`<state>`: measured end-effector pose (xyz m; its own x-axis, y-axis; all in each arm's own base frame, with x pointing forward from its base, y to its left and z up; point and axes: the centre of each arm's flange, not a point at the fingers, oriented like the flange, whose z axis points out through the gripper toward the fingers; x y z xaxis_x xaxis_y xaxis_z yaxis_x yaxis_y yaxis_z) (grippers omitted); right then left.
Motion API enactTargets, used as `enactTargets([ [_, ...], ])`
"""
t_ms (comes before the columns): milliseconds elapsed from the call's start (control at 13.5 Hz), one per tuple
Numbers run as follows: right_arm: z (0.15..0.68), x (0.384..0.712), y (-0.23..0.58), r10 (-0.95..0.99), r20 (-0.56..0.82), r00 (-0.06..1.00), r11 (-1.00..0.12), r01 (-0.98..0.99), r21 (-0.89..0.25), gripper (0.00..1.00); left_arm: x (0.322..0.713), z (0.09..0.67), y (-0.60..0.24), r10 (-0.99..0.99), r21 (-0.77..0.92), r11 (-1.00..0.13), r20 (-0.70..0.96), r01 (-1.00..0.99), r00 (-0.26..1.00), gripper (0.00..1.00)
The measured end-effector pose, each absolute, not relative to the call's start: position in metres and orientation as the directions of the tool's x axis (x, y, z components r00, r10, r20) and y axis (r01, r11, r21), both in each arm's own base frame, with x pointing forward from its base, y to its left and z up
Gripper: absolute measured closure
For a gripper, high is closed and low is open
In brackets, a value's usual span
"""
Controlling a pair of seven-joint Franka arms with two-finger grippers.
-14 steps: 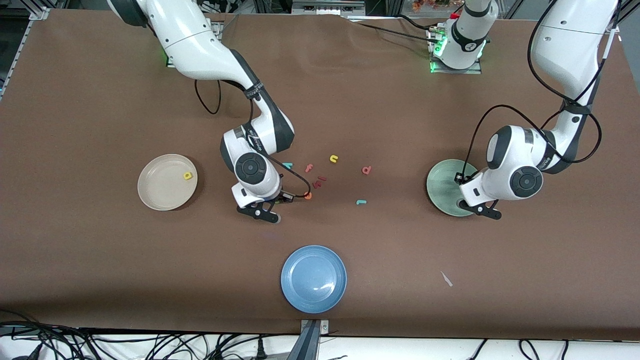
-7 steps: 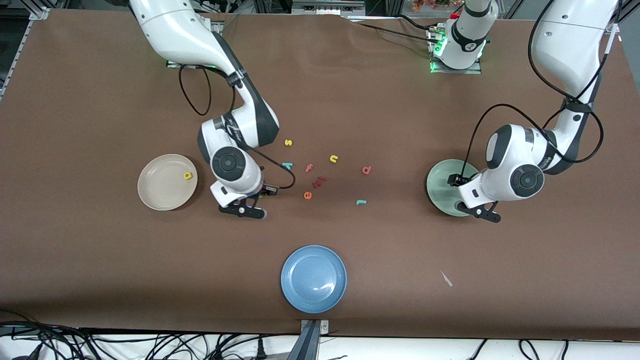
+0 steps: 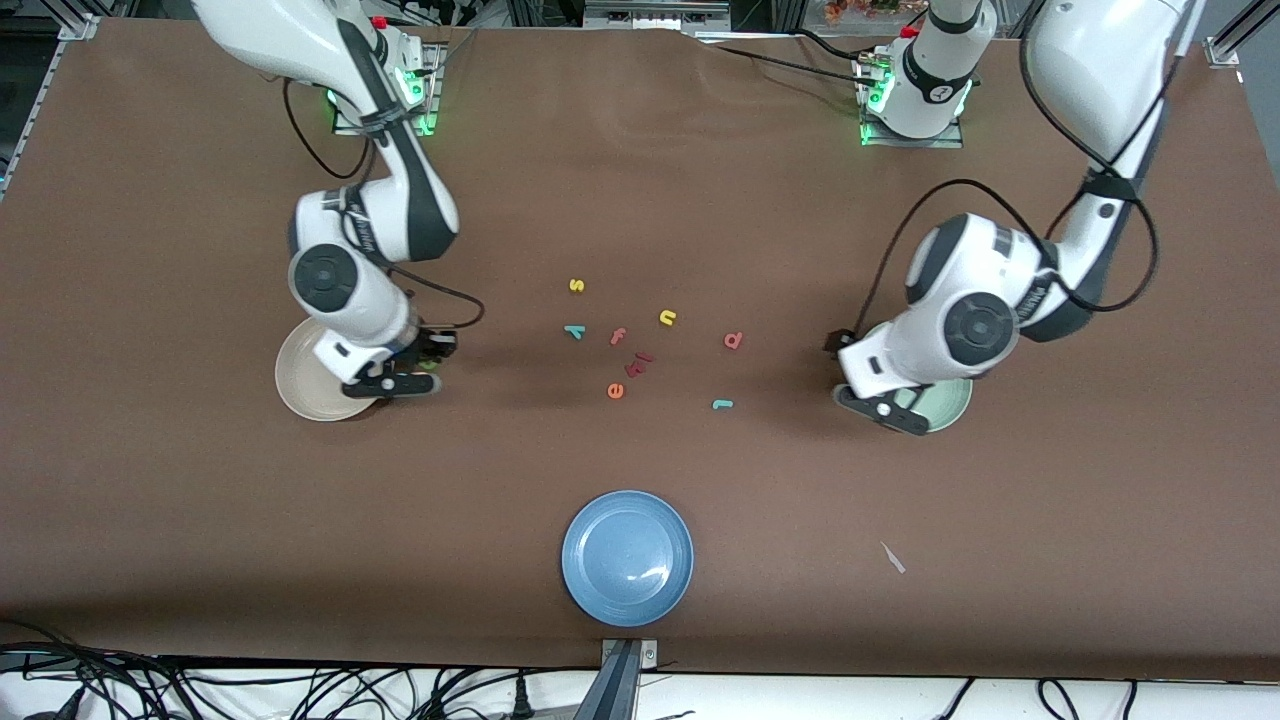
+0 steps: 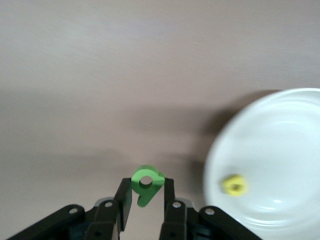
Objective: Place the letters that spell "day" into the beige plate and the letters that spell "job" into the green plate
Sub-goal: 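Release the green 9 on the white plate while the left gripper grasps the pink p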
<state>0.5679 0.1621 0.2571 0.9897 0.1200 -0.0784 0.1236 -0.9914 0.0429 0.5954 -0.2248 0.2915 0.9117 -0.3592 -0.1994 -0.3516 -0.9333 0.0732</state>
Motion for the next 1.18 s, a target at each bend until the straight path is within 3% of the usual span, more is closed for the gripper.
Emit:
enactTargets([
  [296,0.256,0.566,0.068,0.183,-0.097,0.978,-0.981,0.188,0.047,0.70,0.547,0.280,-0.324,-0.363,0.046,-0.931,-0.227,-0.362,0.904,0.00],
  [444,0.246,0.565,0.038,0.167,-0.107,0.980,-0.986,0.169,0.014,0.65,0.529,0.263,-0.352,-0.386,0.049,-0.921,-0.240,-0.386,0.891,0.00],
  [739,0.239,0.567,0.058,0.169,-0.107,0.980,-0.986,0.167,-0.019,0.25,0.522,0.221,-0.363,-0.399,0.073,-0.916,-0.258,-0.394,0.880,0.05],
  [887,0.245,0.571,0.091,0.138,-0.092,0.986,-0.990,0.136,-0.023,0.04,0.519,0.206,-0.369,-0.405,0.085,-0.914,-0.254,-0.397,0.878,0.26],
  [961,0.249,0.572,0.113,0.119,-0.083,0.989,-0.993,0.117,-0.025,0.00,0.519,0.199,-0.371,-0.405,0.091,-0.914,-0.245,-0.395,0.881,0.37],
  [1109,0.256,0.568,0.164,0.073,-0.068,0.995,-0.997,0.071,-0.026,0.00,0.521,0.184,-0.370,-0.387,0.097,-0.922,-0.235,-0.375,0.891,0.40],
  [1183,0.259,0.565,0.188,0.049,-0.062,0.997,-0.999,0.048,-0.025,0.00,0.521,0.177,-0.369,-0.380,0.098,-0.925,-0.235,-0.367,0.895,0.48],
])
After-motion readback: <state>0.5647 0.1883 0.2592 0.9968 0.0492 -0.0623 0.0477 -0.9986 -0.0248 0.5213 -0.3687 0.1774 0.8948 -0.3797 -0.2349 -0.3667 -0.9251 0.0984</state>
